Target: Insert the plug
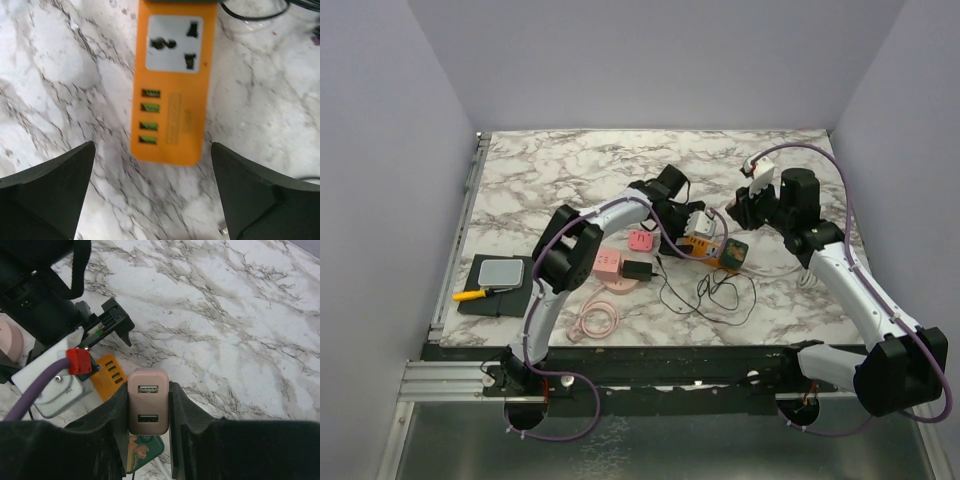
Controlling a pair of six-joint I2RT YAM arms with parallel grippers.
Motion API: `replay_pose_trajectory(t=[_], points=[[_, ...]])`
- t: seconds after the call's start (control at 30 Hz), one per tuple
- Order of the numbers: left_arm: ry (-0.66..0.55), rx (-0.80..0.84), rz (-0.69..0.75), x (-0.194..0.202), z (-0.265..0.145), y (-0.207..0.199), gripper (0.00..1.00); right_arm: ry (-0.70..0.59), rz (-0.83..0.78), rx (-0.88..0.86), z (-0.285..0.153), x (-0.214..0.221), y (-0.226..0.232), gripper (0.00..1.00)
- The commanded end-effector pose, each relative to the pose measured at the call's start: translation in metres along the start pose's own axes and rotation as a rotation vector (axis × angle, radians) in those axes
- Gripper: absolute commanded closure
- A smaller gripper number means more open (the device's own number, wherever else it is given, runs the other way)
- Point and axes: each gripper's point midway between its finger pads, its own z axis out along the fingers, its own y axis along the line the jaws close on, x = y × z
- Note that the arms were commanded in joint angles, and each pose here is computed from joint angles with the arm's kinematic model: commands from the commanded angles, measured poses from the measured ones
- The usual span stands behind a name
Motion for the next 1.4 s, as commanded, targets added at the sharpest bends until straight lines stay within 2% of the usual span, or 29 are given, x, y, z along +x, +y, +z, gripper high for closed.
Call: replay_pose_trajectory(t=[0.0,0.07,0.23,0.33,0.67,0.93,1.0,1.2,1.37], points=[[-0.057,-0.077,-0.030,-0.028,-0.057,-0.002,0.01,-0.032,0.043,-0.056,-0.002,-0.013,0.010,0.99],[-0.086,-0.140,-0.037,-0.043,-0.082,-0.006,0.01,-0.074,0.095,-0.088,-0.001,-0.022,0.017,0.99],[-0.201,-0.611,-0.023,-0.083,-0.157,0.013,0.01,-0.193,0.315,-0.237,0.003,-0.055,0.043,0.99],[-0.268,-0.749,-0.017,-0.109,-0.189,0.021,0.01,-0.268,0.428,-0.314,0.008,-0.082,0.051,0.99],[-0.355,-0.818,0.088,-0.155,-0.204,0.022,0.01,-0.339,0.445,-0.438,0.011,-0.133,0.086,0.99],[-0.391,-0.801,0.104,-0.166,-0.207,0.014,0.01,-0.322,0.424,-0.426,0.011,-0.133,0.094,0.99],[-0.393,-0.804,0.112,-0.167,-0.208,0.013,0.07,-0.313,0.423,-0.420,0.012,-0.130,0.094,0.98],[-0.382,-0.810,0.135,-0.166,-0.210,0.010,0.40,-0.278,0.416,-0.422,0.012,-0.122,0.096,0.96],[-0.392,-0.800,0.142,-0.168,-0.212,0.004,0.51,-0.217,0.388,-0.395,0.014,-0.114,0.093,0.92]])
